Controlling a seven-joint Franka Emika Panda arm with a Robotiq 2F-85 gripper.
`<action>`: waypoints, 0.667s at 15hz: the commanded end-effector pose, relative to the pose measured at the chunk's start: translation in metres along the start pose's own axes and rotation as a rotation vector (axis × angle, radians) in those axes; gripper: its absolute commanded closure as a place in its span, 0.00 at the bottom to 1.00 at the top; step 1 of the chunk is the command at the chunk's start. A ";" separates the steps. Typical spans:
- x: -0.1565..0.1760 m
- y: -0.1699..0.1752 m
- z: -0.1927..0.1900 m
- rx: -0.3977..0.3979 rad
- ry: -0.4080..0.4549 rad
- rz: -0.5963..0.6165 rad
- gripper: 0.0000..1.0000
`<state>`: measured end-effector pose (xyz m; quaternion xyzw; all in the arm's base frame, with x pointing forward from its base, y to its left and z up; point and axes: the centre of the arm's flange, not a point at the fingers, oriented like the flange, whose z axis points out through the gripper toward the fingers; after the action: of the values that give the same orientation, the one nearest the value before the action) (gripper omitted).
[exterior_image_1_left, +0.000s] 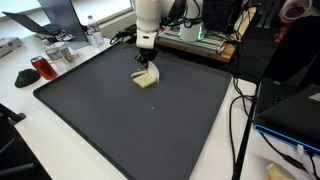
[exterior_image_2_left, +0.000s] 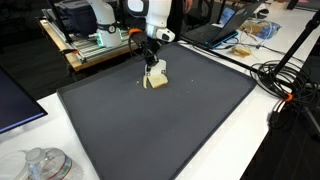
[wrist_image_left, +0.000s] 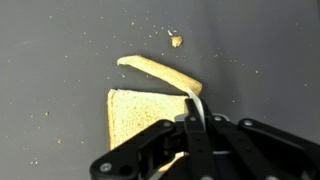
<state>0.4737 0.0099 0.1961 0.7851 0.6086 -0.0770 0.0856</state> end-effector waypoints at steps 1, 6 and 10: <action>0.003 0.004 0.019 0.006 0.015 -0.002 0.99; 0.005 0.008 0.031 0.007 0.019 0.000 0.99; 0.006 0.009 0.035 0.021 0.026 -0.002 0.99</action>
<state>0.4781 0.0070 0.1908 0.7870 0.6072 -0.0684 0.0852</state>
